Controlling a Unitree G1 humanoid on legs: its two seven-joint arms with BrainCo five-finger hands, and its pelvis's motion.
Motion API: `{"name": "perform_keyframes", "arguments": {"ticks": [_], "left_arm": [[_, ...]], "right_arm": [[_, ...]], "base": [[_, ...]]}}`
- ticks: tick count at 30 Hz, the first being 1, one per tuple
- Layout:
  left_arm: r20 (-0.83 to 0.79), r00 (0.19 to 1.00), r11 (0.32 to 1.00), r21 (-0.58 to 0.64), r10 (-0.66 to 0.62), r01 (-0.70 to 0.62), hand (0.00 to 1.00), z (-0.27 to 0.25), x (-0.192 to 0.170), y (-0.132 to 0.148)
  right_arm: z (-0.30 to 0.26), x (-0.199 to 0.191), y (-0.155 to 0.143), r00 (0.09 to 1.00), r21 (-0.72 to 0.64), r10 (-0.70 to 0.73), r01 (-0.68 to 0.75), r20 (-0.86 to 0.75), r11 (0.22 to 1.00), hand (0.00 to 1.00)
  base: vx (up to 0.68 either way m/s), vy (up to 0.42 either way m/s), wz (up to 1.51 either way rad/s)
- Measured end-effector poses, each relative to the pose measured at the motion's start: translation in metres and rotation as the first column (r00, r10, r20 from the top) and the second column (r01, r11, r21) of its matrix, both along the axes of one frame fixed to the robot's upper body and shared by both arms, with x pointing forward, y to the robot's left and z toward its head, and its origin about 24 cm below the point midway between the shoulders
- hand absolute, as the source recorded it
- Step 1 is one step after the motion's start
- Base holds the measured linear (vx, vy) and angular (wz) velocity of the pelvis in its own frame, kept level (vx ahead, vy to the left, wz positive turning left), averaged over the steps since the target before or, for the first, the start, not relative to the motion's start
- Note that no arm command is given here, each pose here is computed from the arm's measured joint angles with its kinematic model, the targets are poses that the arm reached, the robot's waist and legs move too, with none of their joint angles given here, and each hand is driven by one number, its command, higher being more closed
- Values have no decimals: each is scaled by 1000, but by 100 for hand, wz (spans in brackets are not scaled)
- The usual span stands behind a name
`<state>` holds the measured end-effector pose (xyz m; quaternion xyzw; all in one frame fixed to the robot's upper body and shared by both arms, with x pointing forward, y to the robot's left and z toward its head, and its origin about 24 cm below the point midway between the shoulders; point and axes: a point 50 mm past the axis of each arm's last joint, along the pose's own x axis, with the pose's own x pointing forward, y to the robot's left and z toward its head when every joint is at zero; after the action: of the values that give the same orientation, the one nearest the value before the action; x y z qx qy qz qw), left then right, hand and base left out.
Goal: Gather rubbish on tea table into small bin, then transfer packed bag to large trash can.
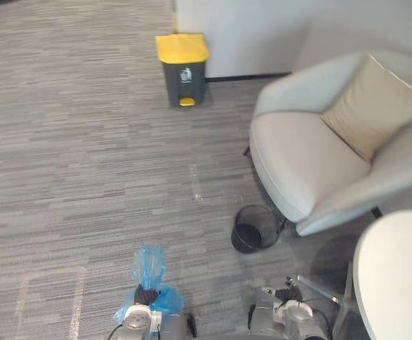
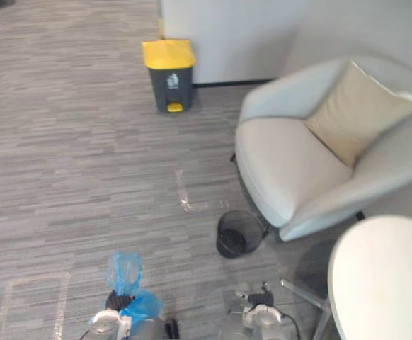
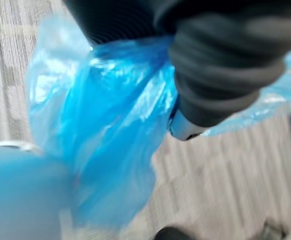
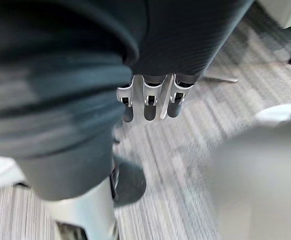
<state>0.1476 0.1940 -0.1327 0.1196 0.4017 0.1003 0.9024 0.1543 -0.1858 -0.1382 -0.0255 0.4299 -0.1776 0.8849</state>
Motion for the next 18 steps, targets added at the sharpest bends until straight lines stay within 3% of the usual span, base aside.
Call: {"name": "perform_keyframes", "arguments": {"ticks": [9,18], "left_arm": [[75,997,995,-98,-28,35,100,9,29,-40],[118,993,994,-108,20,-7,100,14,29,-36]], "right_arm": [[0,-9,-20,996,-19,-85,84,-9,996,0],[7,11,17,997,66,-54,50,59,997,0]], "base": [[564,-109,78],[401,28,-33]]}}
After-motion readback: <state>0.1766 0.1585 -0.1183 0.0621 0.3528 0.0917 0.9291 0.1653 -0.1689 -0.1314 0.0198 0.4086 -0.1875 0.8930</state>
